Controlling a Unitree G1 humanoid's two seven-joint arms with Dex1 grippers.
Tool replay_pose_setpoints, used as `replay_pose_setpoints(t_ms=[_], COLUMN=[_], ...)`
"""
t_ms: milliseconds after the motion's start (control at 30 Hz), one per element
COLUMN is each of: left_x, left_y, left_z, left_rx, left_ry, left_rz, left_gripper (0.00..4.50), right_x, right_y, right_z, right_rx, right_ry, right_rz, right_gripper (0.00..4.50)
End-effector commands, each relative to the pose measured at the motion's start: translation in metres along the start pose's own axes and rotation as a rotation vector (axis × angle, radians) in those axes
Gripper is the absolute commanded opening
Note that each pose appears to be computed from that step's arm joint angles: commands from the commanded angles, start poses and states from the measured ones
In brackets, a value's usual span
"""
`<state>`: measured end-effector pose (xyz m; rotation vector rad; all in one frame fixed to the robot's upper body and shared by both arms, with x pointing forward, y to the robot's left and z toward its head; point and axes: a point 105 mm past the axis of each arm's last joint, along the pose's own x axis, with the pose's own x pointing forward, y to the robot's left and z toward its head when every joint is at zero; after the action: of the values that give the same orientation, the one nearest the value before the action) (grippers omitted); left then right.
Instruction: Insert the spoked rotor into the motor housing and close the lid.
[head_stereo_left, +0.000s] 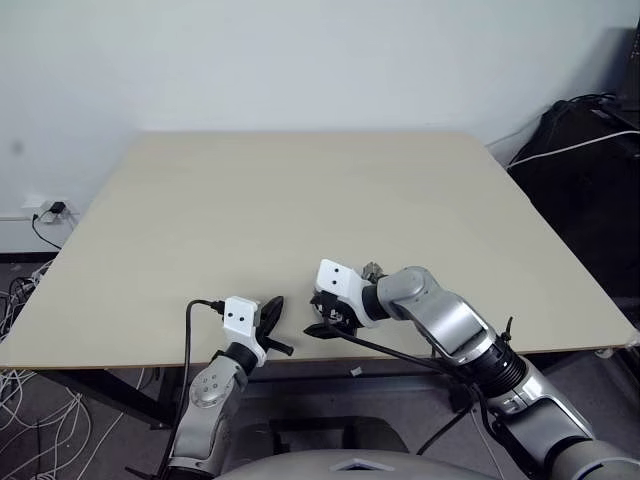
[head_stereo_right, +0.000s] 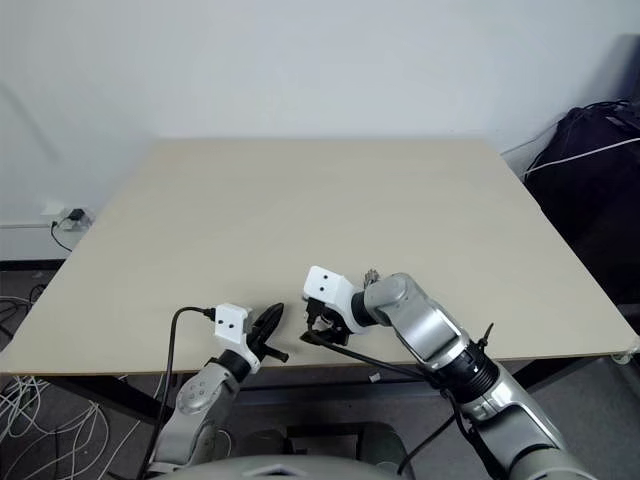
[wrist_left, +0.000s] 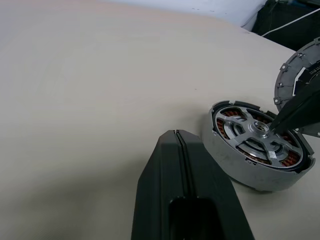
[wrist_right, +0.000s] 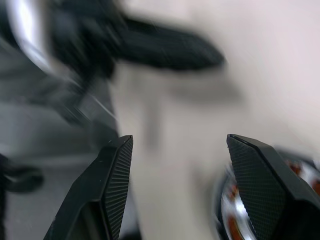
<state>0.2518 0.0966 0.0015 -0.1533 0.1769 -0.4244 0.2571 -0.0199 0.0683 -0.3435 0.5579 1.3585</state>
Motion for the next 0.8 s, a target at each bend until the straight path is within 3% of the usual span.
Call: replay_pose_setpoints(t_ms=[33, 100, 267, 367, 567, 667, 800], left_x=[0.003, 0.004, 0.004, 0.004, 0.004, 0.004, 0.004], left_y=[-0.002, -0.002, -0.001, 0.0, 0.0, 0.0, 0.0], left_z=[0.013, 0.013, 0.013, 0.013, 0.013, 0.013, 0.013], left_rx=[0.001, 0.001, 0.003, 0.004, 0.006, 0.006, 0.006], left_ry=[-0.051, -0.051, -0.05, -0.049, -0.047, -0.048, -0.048], left_rz=[-0.013, -0.014, -0.014, -0.014, -0.016, -0.015, -0.016], left_gripper=[0.0, 0.0, 0.0, 0.0, 0.0, 0.0, 0.0], right_x=[-0.013, -0.016, -0.033, -0.046, -0.069, -0.085, -0.097], right_y=[-0.002, -0.008, -0.049, -0.072, -0.1, -0.116, -0.126], right_z=[0.044, 0.054, 0.071, 0.068, 0.053, 0.034, 0.013], right_rx=[-0.024, -0.015, -0.004, -0.033, -0.069, -0.097, -0.163], right_ry=[-0.24, -0.311, -0.451, -0.449, -0.377, -0.27, -0.152], right_rz=[-0.036, -0.077, -0.388, -0.572, -0.776, -0.894, -0.95], right_gripper=[3.23, 3.23, 3.23, 3.23, 3.23, 2.62, 1.34])
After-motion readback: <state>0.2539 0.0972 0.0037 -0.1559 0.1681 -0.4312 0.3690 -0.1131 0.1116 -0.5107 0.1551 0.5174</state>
